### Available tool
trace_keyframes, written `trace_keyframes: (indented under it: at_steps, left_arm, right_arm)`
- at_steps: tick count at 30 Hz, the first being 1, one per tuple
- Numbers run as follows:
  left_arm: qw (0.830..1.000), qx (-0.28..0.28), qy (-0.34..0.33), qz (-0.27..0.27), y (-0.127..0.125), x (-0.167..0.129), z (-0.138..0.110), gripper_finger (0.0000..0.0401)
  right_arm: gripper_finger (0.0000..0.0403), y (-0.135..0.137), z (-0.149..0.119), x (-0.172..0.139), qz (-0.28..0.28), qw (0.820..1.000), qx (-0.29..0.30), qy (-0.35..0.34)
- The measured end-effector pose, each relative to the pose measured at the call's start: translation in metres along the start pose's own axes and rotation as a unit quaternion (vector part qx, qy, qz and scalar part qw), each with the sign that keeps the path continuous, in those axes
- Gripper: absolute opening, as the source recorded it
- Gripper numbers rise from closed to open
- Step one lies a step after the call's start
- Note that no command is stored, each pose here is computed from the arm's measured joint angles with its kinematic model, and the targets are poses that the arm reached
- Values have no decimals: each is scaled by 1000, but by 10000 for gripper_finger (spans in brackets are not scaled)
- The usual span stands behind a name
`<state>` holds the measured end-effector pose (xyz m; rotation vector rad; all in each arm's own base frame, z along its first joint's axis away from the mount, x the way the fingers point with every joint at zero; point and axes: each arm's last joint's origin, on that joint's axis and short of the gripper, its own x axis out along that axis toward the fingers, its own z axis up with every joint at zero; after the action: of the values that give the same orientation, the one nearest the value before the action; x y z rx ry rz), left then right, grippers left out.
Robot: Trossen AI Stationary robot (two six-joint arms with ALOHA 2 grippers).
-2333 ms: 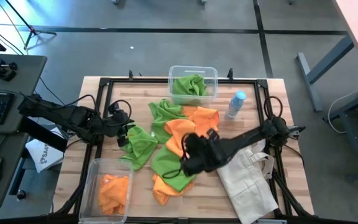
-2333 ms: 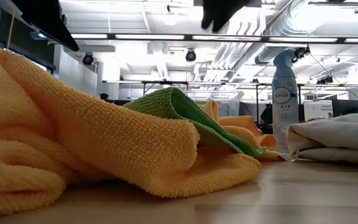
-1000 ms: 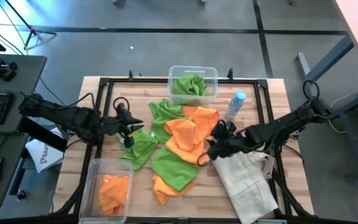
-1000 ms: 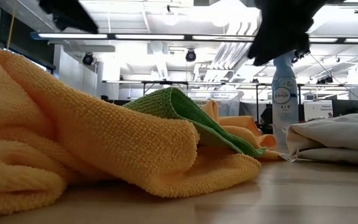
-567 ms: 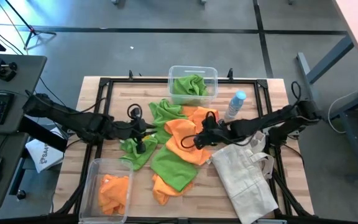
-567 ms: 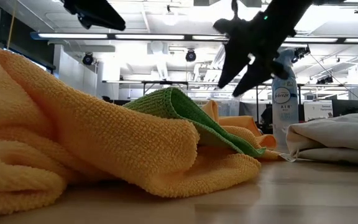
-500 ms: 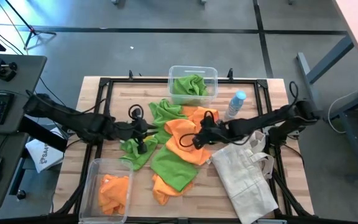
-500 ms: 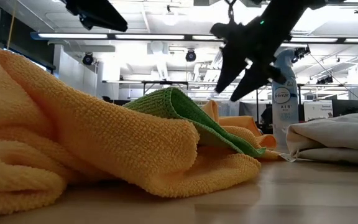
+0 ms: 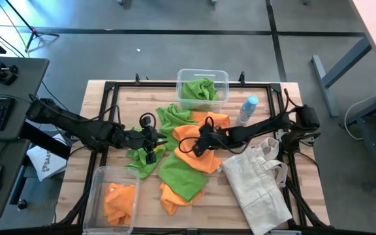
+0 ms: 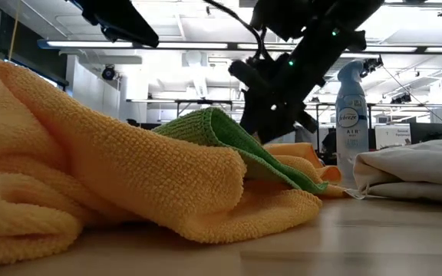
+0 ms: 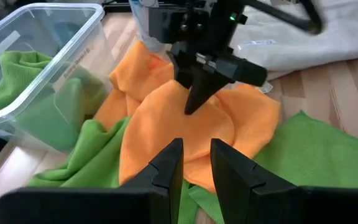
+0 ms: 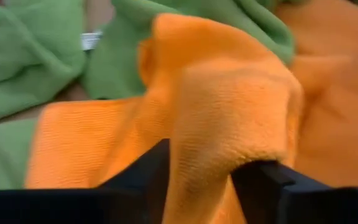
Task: Sort microfiber towel by color & place in baskets
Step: Put the orange microfiber towel into the bottom transparent bin
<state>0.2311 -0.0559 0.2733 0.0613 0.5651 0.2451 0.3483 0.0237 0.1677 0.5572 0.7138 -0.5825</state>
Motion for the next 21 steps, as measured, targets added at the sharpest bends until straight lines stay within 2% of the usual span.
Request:
trace_keyframes:
  at_steps: [4,5,9,13,19,21]
  left_arm:
    - [1000,3,0,-2,0,0,0,69]
    - [1000,4,-1,-3,0,0,0,69]
    - [1000,1,-13,-9,0,-2,7,69]
    - [998,-19,-55,-16,-1,-7,22,69]
    - [989,31,-146,-18,-2,-12,43,70]
    - [984,24,-173,-21,-2,-14,49,74]
  right_arm:
    - [30,7,4,-7,15,1000,-23,-10]
    - [16,9,6,-12,22,999,-30,-14]
    - [18,28,21,-43,58,995,-69,-39]
    - [6,45,38,-87,72,986,-135,-70]
    - [3,67,68,-144,84,968,-214,-104]
    - [4,73,78,-157,85,962,-228,-121]
